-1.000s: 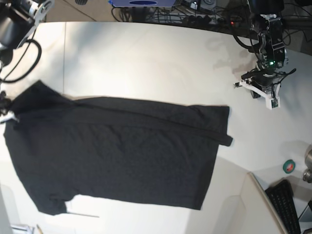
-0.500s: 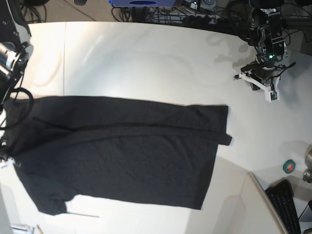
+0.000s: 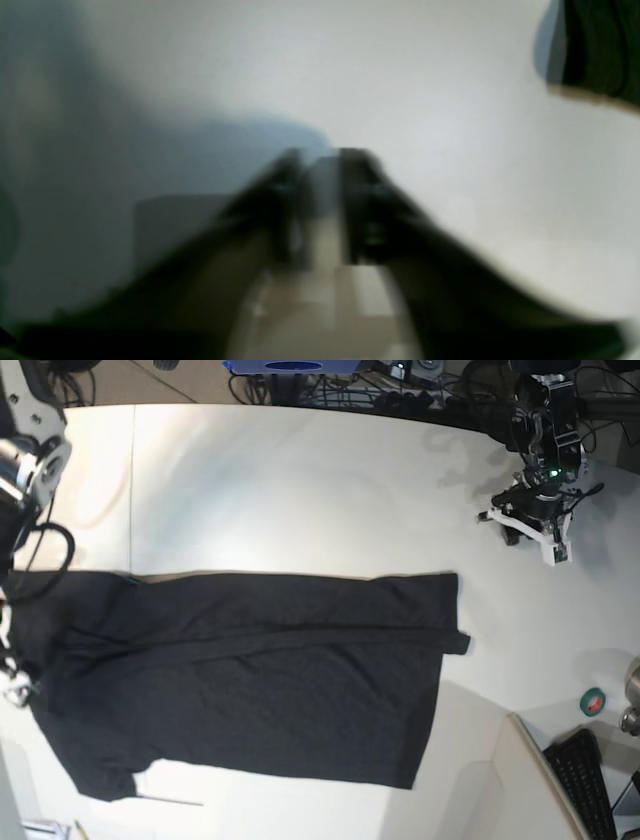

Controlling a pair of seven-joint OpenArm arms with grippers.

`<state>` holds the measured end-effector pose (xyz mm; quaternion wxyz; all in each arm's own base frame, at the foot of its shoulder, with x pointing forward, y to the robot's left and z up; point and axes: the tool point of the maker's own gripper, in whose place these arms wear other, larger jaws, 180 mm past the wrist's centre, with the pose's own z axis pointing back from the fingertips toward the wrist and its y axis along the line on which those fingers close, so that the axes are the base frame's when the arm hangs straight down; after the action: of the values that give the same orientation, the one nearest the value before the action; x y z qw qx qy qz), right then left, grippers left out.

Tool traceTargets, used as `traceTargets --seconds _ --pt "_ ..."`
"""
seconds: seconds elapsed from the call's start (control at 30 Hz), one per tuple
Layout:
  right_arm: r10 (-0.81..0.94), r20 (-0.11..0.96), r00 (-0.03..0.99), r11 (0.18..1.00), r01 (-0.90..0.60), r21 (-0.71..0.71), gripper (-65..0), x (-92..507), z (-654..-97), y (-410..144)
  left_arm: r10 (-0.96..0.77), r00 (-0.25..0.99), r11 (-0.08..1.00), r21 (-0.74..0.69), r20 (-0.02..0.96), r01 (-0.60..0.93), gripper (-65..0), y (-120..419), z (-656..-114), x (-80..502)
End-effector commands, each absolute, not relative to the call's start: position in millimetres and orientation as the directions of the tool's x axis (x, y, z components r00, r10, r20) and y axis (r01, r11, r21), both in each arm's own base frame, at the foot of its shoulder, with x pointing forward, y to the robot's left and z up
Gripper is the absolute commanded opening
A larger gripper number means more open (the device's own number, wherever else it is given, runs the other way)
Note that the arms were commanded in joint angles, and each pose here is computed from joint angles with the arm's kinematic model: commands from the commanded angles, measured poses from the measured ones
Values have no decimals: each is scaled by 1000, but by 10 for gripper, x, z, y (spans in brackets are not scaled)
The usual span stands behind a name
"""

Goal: Layout the t-shirt on the table in an organized manner, then fold the t-shirt properly
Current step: 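Grasp the shirt edge with both grippers and pull it away from the hem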

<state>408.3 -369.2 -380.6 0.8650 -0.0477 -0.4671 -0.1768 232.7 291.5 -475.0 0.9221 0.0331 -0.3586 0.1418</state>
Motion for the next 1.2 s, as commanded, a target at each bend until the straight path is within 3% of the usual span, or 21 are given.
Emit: traceTargets --seconds 0.0,0.07,0.13,0.27,0.33,0.53,0.73,0.83,1.0,1.17 --pt "-234 867 440 935 345 77 -206 4141 -3576 -3744 267 641 953 -99 720 -286 -281 2874 -4575 2500" --pt "-195 880 433 941 334 44 -210 3994 -3553 -3687 372 590 923 -217 716 -319 -146 2790 -4526 2570" --pt "-165 880 445 946 324 13 -210 3786 -3610 -3623 456 547 887 -311 702 -341 -76 2733 -4486 2633" --pt "-138 880 455 947 320 -17 -209 3386 -3681 -3468 474 557 880 -390 682 -271 -72 2363 -4470 2861" --pt "-199 881 429 933 358 37 -206 3202 -3723 -3415 475 574 878 -402 668 -259 -72 2258 -4539 2959" --pt "-513 787 342 804 512 302 -203 2728 -4027 -3640 534 587 843 -438 608 -313 -72 2202 -4771 3129" --pt "-685 673 279 668 609 428 -210 2659 -4398 -3937 544 598 835 -449 589 -317 -79 2120 -4831 3171" --pt "-746 603 282 615 638 463 -210 2673 -4653 -3858 548 608 833 -445 575 -330 -224 2132 -4896 3128" --pt "-798 536 275 563 657 501 -210 2799 -4854 -3770 548 617 833 -433 565 -344 -637 2176 -4954 3063" --pt "-811 544 218 529 671 520 -212 2880 -4918 -3795 508 643 860 -385 574 -335 -650 2394 -4926 3018"
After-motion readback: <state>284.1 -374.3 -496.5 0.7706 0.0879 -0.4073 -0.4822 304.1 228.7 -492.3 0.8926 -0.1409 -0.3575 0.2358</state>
